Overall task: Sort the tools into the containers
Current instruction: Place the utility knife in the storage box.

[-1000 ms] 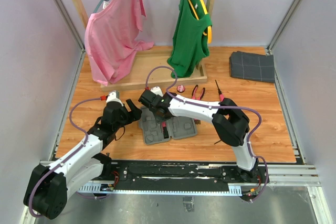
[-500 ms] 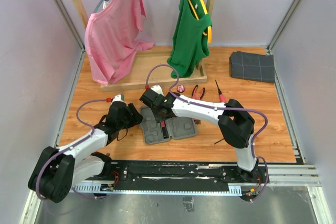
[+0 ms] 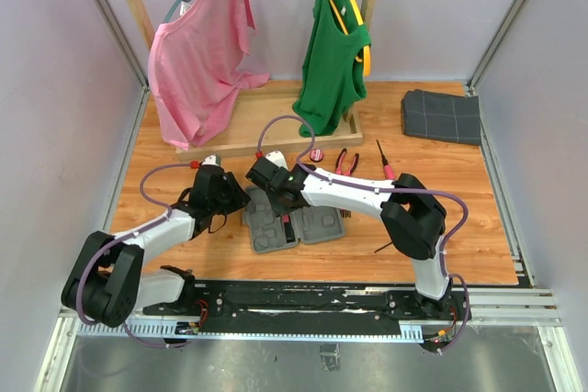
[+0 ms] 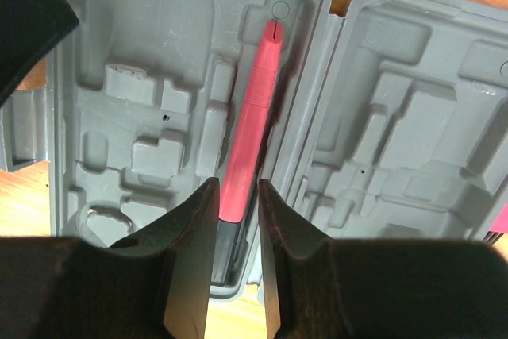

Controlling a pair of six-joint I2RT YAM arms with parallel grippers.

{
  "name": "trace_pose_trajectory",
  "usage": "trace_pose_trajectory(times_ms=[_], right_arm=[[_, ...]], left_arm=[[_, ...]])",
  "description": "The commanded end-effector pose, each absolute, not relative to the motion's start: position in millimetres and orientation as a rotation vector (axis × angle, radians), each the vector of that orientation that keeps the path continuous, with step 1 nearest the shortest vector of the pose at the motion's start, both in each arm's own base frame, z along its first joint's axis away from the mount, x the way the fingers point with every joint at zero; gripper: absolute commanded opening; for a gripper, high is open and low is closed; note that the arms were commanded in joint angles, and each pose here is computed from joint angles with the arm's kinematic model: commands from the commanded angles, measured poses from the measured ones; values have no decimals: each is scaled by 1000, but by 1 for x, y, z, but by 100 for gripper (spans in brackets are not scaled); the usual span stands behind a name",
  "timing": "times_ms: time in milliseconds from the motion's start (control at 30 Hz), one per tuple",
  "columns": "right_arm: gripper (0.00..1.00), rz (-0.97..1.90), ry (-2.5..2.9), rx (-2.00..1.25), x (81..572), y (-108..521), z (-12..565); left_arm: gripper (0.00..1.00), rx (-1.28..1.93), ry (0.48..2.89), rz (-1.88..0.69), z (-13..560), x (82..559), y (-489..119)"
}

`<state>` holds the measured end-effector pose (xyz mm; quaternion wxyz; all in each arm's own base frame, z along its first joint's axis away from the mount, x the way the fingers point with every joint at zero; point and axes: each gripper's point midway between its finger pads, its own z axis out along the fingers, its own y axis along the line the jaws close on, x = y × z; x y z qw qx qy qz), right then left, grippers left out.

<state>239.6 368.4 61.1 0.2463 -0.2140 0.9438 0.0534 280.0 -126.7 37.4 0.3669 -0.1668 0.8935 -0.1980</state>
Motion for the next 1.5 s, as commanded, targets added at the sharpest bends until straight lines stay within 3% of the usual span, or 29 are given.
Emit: trace_pose_trajectory(times_ms=[0,100,433,1467], right_arm=[[27,166,2545,-558,236,369,73],[27,167,2547,-557,235,370,72],[27,145,2560,-564,236,371,67],[31,-115,2557,-645,248,365,38]], left_arm=[[37,-424,2280,-538,44,297,-127],[29,-409,2291,-584,41,299,-130],[22,-360,2295,-624,32,298,-131],[20,-350,2281,-588,32,296,-125]])
